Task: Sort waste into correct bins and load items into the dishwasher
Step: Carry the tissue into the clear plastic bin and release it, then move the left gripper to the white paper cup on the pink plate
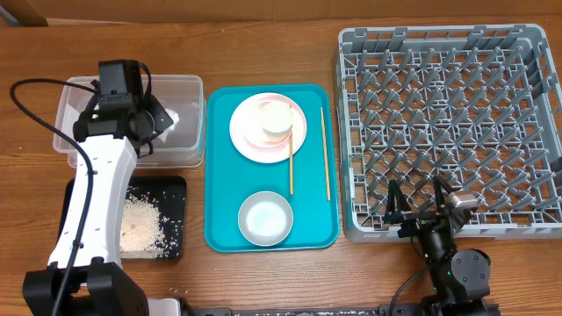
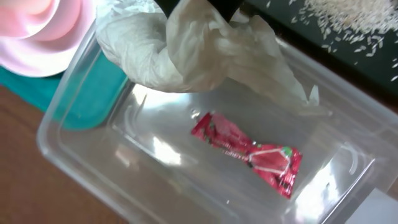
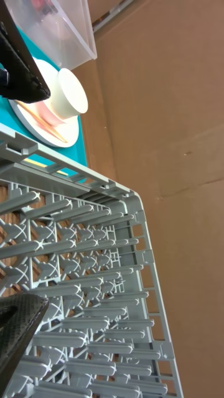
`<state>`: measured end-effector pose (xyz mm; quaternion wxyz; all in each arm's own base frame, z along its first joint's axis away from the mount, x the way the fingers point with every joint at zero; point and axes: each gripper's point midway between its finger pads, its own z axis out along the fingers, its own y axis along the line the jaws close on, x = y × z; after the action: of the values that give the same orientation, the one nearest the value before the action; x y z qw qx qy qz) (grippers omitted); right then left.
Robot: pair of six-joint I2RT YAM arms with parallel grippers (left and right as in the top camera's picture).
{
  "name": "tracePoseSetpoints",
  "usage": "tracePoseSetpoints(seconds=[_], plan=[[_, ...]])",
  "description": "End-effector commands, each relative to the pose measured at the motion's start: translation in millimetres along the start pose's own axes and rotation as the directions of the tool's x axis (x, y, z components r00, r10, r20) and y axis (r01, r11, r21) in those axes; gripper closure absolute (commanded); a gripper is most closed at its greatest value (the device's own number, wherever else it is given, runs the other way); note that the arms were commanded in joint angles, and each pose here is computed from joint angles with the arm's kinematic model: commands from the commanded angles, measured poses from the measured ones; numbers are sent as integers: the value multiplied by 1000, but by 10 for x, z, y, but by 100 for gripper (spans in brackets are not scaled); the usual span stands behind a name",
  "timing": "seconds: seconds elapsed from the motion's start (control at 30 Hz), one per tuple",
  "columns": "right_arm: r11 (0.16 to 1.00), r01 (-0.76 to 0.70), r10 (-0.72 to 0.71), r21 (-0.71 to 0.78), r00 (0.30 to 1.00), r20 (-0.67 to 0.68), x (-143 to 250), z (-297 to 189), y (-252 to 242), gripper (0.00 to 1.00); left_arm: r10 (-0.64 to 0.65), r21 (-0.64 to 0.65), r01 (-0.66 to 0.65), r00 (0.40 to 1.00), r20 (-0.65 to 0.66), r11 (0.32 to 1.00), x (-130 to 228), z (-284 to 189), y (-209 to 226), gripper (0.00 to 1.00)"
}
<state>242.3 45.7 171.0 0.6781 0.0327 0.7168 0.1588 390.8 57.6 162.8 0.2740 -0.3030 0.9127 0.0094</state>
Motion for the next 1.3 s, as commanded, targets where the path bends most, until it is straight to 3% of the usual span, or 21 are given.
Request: tracePoseSetpoints(seconds=[0.0,0.23,0.37,0.43,0.53,0.6,0.83,0.97,1.1,1.27], plan=[[1000,4,-4,2,1000,10,4,0,-11,0,-21,11,21,999,-25,1000,31,153,-52,96],[1000,4,-4,2,1000,9,5,0,-11,0,-25,-32,22,995,-98,999,188,437,-12,96],[1000,4,-4,2,1000,10,4,0,-11,0,-25,-29,22,994,-107,999,202,459,-23,88],[1000,4,-4,2,1000,9,5,0,-11,0,-25,-24,23,995,-99,999,177,432,-32,75],[1000,4,-4,2,1000,10,4,0,-11,0,-27,-13,25,996,-88,1000,132,372,-57,37],[1000,4,-4,2,1000,10,4,0,-11,0,-27,-7,26,996,-84,1000,100,319,-71,30],[1000,4,-4,2,1000,9,5,0,-11,0,2,57,4,995,-101,998,-8,41,-213,34],[1000,4,-4,2,1000,9,5,0,-11,0,71,271,-20,981,-179,963,74,-211,-580,35],[1000,4,-4,2,1000,10,4,0,-11,0,149,513,17,948,-281,858,292,-447,-984,32],[1000,4,-4,2,1000,10,4,0,-11,0,180,541,50,914,-363,840,508,-549,-1046,24]])
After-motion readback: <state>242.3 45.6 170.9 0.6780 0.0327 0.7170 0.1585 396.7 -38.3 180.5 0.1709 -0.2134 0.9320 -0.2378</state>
